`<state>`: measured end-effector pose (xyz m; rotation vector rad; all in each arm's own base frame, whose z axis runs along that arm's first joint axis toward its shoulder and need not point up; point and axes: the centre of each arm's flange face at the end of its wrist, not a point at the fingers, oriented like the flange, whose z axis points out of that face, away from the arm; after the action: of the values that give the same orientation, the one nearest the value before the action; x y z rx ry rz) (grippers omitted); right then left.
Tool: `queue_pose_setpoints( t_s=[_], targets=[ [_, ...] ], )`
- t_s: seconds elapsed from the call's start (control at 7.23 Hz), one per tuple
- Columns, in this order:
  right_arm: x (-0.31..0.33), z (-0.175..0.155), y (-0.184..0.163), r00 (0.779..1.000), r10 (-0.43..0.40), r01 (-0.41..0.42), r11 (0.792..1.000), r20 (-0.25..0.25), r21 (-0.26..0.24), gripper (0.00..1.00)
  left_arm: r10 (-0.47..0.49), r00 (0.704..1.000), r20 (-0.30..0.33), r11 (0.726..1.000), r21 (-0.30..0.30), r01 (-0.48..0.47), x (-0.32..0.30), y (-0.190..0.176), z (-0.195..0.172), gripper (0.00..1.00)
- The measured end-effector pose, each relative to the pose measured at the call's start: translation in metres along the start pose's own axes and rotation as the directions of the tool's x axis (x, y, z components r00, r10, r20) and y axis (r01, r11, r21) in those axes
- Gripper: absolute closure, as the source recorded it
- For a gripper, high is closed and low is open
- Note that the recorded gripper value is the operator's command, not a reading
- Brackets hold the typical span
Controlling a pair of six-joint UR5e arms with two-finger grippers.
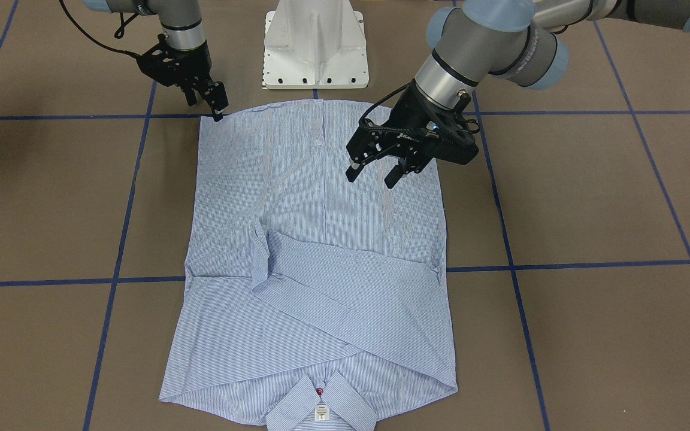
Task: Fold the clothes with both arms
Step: 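Release the sleeve with the left gripper and move both grippers to the hem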
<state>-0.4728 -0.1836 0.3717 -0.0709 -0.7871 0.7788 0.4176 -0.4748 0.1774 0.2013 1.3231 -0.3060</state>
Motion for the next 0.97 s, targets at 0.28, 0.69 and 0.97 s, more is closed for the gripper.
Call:
queue_pose_setpoints(
  t_s=[0.28,0.69,0.97],
  targets=[
    [0.0003,0.0050,0.0013,1.000,0.022,-0.022,1.000,-0.005,0.003,0.34,-0.001,1.000,0.003,1.000,0.000,0.001,-0.0018,-0.0002,0.0008,0.15],
    [0.0004,0.0070,-0.0002,1.000,0.029,-0.029,1.000,-0.006,0.008,0.48,-0.002,1.000,0.004,1.000,0.002,0.002,-0.0032,-0.0008,0.0009,0.15],
    [0.0023,0.0084,-0.0026,0.999,0.031,-0.030,0.999,-0.010,0.014,0.74,-0.002,1.000,0.004,1.000,0.002,0.002,-0.0036,-0.0007,0.0011,0.15]
  ],
)
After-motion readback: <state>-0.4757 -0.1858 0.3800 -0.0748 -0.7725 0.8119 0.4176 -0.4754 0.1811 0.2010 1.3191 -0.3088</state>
